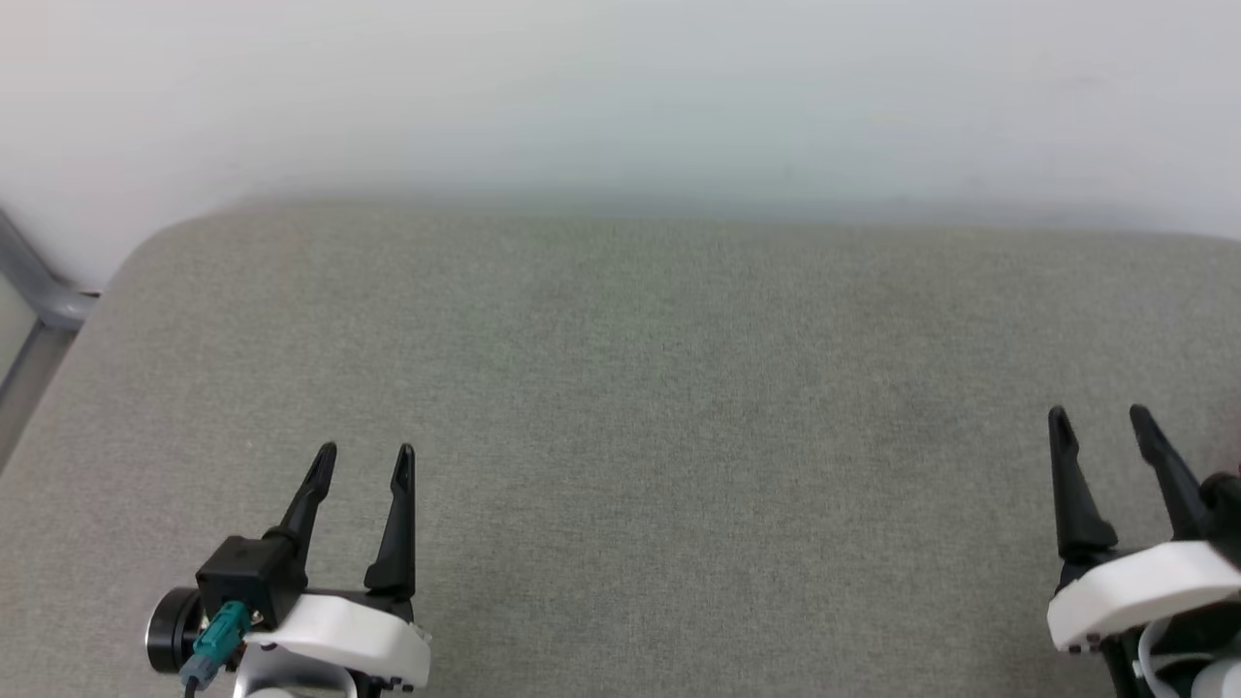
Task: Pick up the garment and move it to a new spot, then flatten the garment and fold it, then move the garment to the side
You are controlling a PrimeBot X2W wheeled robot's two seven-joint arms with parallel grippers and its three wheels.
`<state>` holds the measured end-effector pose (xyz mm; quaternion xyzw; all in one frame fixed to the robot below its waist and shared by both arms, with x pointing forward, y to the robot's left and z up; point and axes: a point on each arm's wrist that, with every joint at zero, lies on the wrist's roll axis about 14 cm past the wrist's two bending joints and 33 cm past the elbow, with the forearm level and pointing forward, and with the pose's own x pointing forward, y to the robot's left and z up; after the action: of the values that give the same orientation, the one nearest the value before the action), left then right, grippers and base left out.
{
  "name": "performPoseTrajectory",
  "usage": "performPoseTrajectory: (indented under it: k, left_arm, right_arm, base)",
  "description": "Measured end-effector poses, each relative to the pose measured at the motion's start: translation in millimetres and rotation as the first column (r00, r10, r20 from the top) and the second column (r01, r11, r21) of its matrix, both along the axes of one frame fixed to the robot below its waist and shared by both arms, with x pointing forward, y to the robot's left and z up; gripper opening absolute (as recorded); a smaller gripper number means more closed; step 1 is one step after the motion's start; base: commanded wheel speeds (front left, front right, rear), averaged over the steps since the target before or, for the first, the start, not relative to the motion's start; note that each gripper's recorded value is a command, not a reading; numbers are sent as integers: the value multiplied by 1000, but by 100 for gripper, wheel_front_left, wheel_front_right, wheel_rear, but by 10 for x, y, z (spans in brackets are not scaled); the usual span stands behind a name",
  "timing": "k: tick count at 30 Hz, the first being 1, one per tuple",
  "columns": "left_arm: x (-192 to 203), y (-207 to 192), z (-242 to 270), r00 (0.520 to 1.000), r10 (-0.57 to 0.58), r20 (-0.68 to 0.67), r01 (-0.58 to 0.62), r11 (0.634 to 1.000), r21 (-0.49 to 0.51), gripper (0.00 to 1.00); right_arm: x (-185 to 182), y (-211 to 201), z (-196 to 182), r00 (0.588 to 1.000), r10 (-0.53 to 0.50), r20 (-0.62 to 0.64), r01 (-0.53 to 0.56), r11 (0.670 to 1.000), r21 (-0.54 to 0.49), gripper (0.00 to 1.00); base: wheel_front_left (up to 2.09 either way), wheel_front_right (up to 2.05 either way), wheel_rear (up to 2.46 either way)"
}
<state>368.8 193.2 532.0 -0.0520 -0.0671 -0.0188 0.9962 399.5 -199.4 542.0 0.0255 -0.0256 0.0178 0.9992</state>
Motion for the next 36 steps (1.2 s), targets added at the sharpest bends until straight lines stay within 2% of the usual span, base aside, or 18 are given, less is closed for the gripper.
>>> performPoseTrajectory:
  k: [6,14,30,31,36]
  left_arm:
    - [-173,30,-31,1000,11,-7,-11,1000,5,100]
    - [-213,0,-64,1000,-3,-16,3,1000,7,100]
    - [-210,-30,-137,999,-15,-38,15,1000,-1,100]
    - [-215,-29,-161,999,-13,-45,13,1000,-4,0]
    - [-262,-15,-363,992,-2,-123,-9,996,-89,0]
  right_arm:
    - [-243,85,30,1000,16,0,-16,1000,18,100]
    - [-448,24,-1,1000,-1,-26,2,1000,22,100]
    - [-482,57,-4,999,11,-38,-9,999,37,100]
    - [-483,58,-25,999,11,-44,-9,999,38,0]
    - [-502,45,-231,994,12,-109,1,993,122,0]
  base:
    - [0,0,0]
    - [0,0,0]
    - [0,0,0]
    - [0,0,0]
    - [0,0,0]
